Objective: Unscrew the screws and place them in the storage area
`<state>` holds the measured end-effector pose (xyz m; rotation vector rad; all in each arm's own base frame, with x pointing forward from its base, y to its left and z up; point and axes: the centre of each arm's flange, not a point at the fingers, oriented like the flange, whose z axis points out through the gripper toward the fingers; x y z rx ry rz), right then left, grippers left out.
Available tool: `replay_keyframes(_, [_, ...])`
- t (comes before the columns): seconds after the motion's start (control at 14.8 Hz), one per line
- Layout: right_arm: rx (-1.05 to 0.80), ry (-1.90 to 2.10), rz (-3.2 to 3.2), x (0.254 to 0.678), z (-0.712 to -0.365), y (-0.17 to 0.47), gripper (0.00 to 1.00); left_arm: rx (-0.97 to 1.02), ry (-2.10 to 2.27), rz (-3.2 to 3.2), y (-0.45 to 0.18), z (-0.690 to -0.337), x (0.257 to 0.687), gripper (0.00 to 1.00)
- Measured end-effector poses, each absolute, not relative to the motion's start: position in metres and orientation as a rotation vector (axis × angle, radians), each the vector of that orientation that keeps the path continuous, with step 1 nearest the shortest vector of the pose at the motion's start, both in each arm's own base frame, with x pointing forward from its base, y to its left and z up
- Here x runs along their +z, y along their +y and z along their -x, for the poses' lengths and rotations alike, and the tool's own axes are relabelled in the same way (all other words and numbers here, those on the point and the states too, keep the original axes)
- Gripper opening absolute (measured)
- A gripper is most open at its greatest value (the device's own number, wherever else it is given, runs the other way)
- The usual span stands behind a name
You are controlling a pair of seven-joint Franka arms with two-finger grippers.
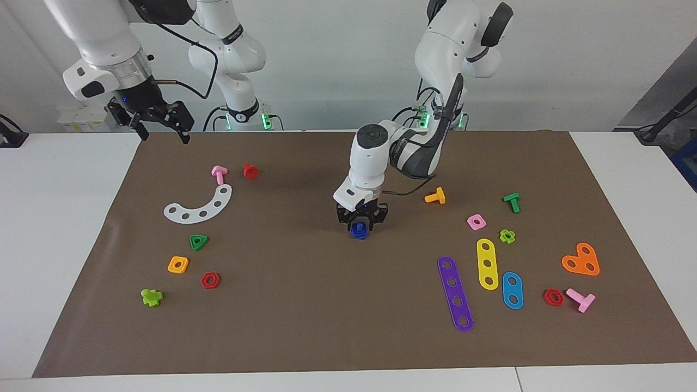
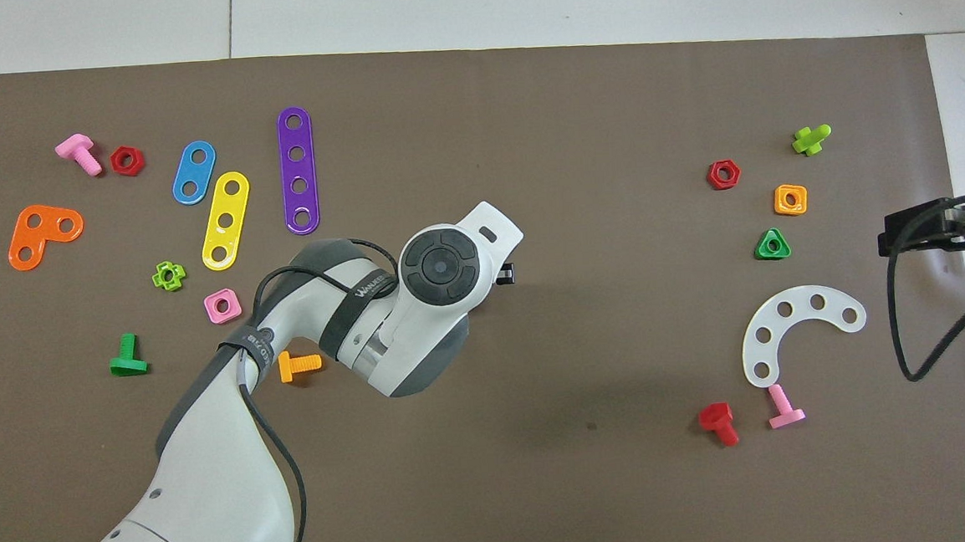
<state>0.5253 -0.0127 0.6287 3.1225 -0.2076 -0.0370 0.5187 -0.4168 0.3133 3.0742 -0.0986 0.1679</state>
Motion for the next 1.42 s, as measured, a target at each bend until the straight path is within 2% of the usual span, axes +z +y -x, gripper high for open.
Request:
replay_keyframes(0.75, [-0.037,-0.208,-3.123,0.6287,-0.5253,-0.0128,1.00,0.168,-0.090,-3.077,-0.4135,-0.5202,0.3114,0.58])
replay_keyframes(1.08, [-0.037,-0.208,-3.123,0.6287,-0.5253,-0.0127,1.00,0.169,-0.089,-3.077,-0.4134,-0.5203,0.3115,0.47])
replay_keyframes(1.42, [-0.037,-0.208,-3.123,0.6287,-0.5253,-0.0127,1.00,0.169,-0.088,-3.077,-0.4133,-0.5205,0.3116,0.47])
